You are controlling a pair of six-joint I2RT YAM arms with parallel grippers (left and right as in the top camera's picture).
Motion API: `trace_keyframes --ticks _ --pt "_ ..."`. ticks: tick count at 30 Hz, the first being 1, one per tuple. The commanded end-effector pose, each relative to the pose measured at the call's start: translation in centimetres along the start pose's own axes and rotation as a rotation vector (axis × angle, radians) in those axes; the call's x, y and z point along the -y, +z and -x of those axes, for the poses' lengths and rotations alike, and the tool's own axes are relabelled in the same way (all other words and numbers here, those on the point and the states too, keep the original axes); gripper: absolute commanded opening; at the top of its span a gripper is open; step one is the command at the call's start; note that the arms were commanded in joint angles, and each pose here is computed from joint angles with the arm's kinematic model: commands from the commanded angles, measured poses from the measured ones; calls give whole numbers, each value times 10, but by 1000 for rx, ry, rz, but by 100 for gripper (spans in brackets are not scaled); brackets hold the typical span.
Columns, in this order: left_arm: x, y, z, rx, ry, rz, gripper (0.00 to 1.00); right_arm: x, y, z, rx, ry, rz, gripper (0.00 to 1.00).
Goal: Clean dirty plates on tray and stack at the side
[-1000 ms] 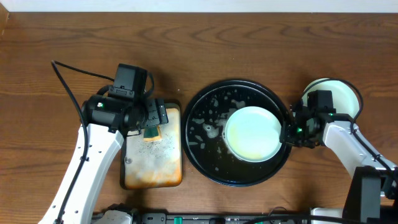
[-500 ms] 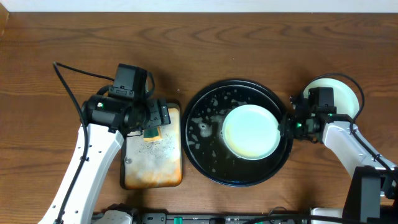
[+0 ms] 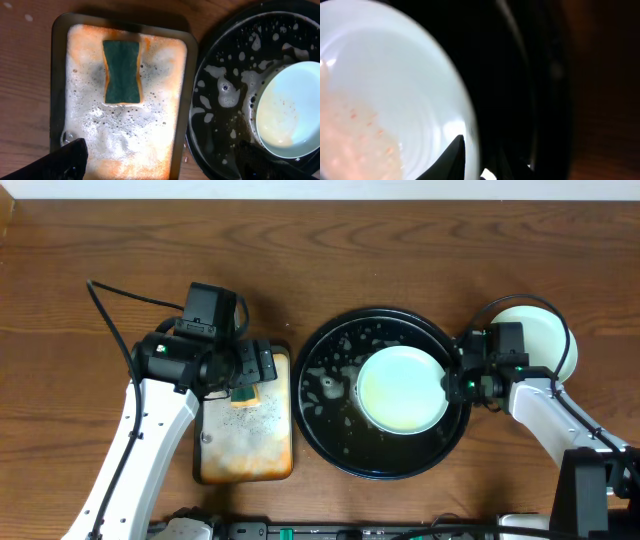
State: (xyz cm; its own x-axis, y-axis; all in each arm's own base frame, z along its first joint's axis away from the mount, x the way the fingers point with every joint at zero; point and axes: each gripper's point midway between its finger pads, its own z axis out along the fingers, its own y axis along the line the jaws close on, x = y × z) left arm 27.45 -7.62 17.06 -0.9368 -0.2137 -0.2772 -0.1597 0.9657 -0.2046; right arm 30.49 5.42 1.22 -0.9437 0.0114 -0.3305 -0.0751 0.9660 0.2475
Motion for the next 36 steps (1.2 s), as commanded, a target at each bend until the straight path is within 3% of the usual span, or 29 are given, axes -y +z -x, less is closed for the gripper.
trace_keyframes --ticks 1,13,16,21,25,36 --pt "0 1 -2 -11 4 1 94 1 5 -2 -1 -35 -18 15" --pt "0 1 -2 -11 4 1 94 -3 16 -14 -19 -31 25 19" --pt "0 1 -2 -11 4 1 94 -3 18 -12 -12 -32 27 3" --pt "0 1 -2 -10 4 1 95 -11 11 2 27 -13 62 1" --pt "0 1 -2 -10 4 1 96 -17 -12 21 77 -11 54 1" --pt "0 1 -2 -10 4 1 96 -31 -108 68 347 -170 -290 1"
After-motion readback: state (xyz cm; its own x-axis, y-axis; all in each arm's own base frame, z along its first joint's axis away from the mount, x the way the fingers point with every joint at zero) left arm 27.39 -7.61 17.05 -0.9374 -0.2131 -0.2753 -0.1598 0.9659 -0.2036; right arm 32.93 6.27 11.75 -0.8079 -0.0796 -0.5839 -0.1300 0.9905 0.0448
